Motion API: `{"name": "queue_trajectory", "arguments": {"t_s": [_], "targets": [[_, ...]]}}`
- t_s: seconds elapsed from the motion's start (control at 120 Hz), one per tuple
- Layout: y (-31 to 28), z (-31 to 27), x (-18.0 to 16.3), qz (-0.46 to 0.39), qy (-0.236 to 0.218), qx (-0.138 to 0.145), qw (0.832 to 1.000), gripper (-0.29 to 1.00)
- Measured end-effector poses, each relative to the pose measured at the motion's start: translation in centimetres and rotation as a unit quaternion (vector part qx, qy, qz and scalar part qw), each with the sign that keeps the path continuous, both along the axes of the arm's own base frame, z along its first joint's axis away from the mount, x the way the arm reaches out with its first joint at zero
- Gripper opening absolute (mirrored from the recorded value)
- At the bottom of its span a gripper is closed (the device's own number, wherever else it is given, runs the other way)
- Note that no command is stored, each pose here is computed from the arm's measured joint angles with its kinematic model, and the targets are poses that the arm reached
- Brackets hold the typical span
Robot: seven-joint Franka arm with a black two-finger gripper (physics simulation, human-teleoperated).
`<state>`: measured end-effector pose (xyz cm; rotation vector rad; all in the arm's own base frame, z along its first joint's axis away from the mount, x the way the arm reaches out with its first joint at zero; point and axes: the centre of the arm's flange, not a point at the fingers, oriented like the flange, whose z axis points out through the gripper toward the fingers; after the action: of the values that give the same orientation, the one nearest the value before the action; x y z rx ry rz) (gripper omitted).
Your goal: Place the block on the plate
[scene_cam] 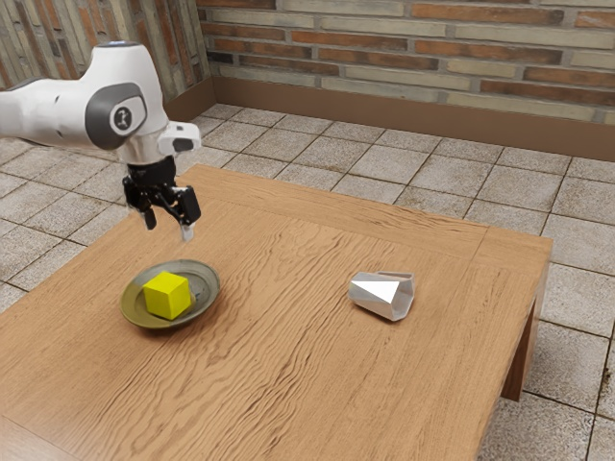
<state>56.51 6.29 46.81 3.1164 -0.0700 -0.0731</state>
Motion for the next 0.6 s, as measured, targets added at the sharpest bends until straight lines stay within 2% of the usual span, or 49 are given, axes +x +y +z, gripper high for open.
{"name": "queue_trajectory", "arguments": {"t_s": [0.367, 0.6], "targets": [[-12.3, 8.6, -1.9, -0.071, -0.016, -0.002, 0.997, 0.70], [-15.1, 14.1, -2.6, -0.077, -0.027, -0.004, 0.997, 0.70]]}}
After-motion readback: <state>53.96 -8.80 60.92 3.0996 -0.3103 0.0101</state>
